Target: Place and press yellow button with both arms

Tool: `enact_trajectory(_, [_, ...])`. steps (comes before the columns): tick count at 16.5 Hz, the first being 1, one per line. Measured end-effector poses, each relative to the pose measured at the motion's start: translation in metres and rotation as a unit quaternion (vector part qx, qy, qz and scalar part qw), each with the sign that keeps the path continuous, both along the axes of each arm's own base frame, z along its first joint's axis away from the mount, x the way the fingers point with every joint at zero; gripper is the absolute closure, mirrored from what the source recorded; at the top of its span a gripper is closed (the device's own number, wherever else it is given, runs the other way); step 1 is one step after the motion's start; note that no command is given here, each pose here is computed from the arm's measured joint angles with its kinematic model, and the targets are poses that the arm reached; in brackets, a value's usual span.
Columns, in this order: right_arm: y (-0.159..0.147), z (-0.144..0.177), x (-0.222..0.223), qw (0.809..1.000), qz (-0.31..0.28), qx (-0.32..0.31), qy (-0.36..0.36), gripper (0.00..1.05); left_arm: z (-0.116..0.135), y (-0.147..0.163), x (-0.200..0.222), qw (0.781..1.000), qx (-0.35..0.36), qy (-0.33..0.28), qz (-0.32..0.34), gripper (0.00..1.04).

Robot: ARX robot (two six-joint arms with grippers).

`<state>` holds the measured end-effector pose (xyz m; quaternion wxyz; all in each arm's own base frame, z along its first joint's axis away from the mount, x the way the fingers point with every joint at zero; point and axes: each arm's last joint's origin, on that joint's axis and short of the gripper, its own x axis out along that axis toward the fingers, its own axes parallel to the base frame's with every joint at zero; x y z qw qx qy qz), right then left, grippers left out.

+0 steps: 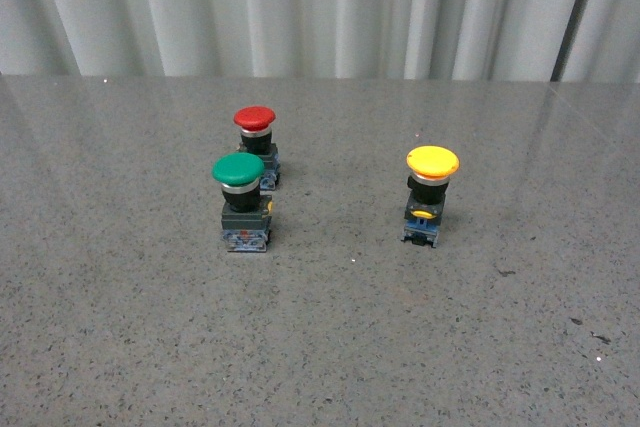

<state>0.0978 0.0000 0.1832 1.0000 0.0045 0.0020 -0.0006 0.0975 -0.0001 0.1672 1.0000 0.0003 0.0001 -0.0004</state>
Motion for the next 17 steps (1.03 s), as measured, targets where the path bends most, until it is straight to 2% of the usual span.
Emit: enact_trajectory(17, [0.000, -0.016, -0.001, 1.000, 0.001, -0.002, -0.003, 1.03, 0.000, 0.000, 0.000, 1.000, 0.000, 0.000, 0.000, 0.07])
